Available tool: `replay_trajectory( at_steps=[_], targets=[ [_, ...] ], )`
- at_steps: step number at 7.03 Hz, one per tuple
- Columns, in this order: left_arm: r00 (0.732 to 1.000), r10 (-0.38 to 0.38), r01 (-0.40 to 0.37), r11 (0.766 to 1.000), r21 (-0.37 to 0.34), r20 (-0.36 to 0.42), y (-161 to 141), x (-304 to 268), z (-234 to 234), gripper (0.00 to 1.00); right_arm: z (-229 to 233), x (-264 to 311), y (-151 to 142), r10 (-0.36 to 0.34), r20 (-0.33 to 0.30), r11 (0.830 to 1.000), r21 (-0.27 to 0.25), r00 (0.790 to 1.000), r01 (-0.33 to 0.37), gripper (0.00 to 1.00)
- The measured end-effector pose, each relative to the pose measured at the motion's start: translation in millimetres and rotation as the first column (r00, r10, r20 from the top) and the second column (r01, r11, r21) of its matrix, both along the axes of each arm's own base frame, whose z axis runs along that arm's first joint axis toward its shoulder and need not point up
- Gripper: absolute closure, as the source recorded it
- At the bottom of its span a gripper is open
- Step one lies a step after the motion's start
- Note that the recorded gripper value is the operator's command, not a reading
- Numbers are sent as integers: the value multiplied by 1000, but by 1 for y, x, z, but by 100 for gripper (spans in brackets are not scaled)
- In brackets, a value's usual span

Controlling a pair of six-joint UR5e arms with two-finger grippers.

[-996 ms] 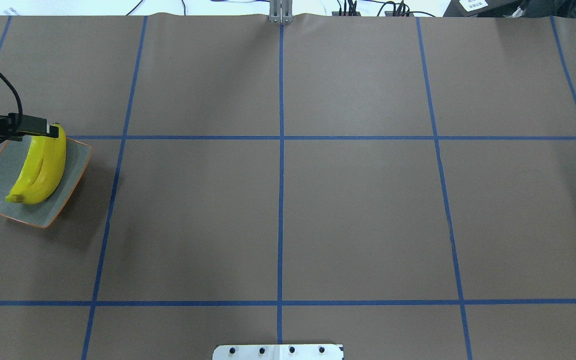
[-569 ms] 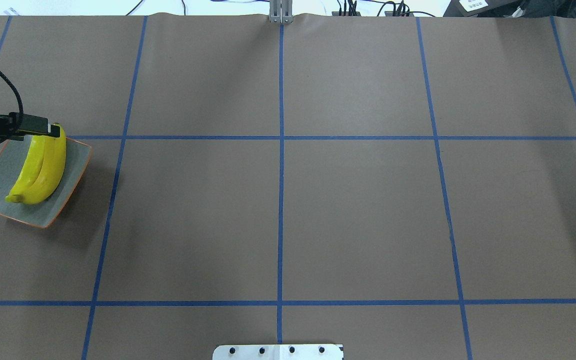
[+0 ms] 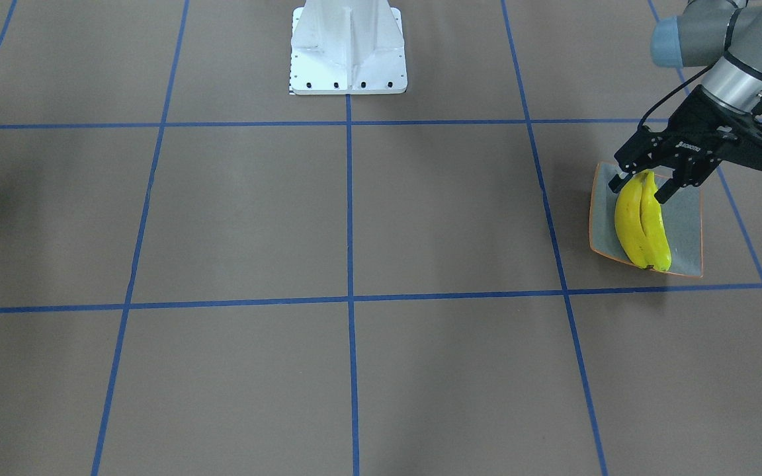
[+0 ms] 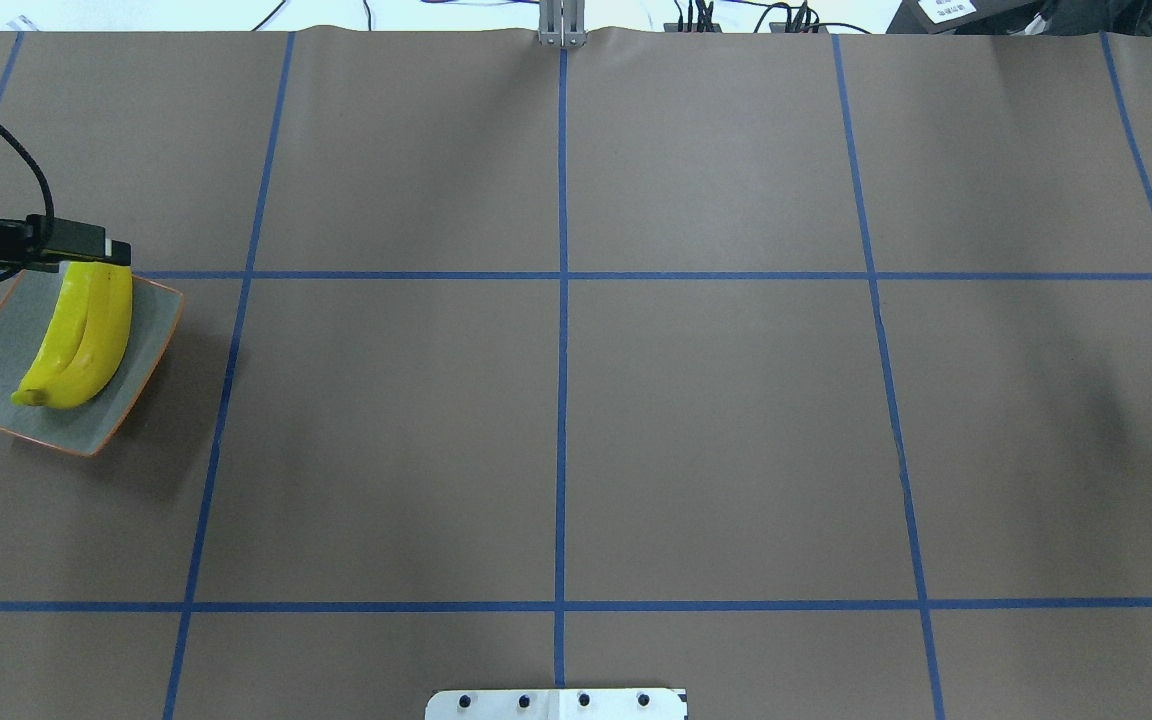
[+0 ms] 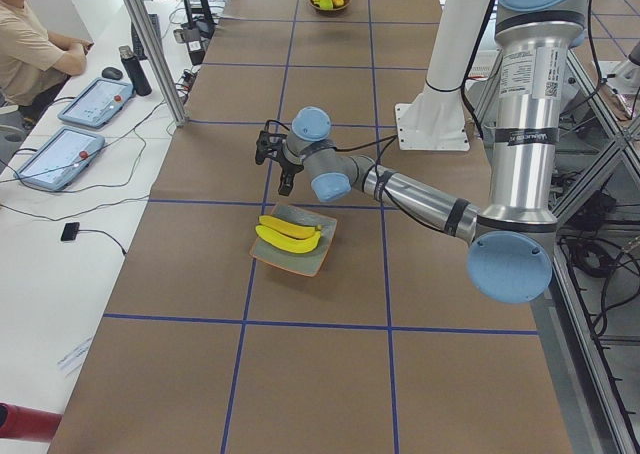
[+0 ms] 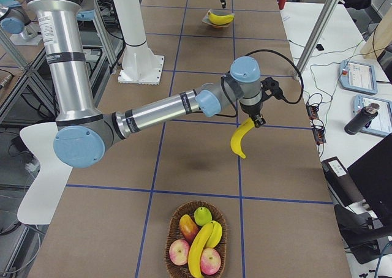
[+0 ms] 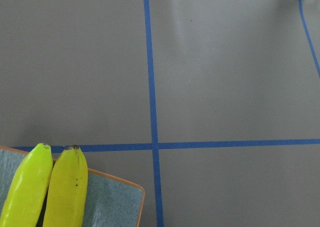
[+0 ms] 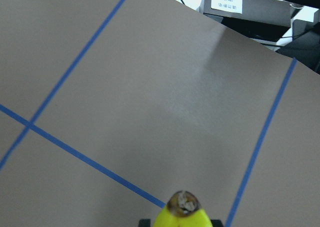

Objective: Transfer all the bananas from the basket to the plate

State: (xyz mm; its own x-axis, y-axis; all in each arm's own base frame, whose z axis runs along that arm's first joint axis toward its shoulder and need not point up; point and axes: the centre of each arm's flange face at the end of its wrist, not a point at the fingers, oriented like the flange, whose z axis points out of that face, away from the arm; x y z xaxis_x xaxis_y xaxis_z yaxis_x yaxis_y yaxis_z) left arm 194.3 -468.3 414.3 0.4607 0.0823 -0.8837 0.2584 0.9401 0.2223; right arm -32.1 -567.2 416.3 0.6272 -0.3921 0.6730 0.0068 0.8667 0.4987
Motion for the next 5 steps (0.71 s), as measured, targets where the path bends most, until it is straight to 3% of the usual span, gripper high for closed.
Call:
replay_trajectory(
  at_steps=[3, 5],
  targets=[
    [998, -30, 30, 1000, -9, -55, -7, 4, -30, 0, -132, -120, -15, 90, 187, 981, -185, 978, -55, 100],
    [991, -19, 31, 995, 91, -131, -25, 19, -98, 0, -188, -167, 5, 160, 268, 949, -306, 950, -74, 100]
  ],
)
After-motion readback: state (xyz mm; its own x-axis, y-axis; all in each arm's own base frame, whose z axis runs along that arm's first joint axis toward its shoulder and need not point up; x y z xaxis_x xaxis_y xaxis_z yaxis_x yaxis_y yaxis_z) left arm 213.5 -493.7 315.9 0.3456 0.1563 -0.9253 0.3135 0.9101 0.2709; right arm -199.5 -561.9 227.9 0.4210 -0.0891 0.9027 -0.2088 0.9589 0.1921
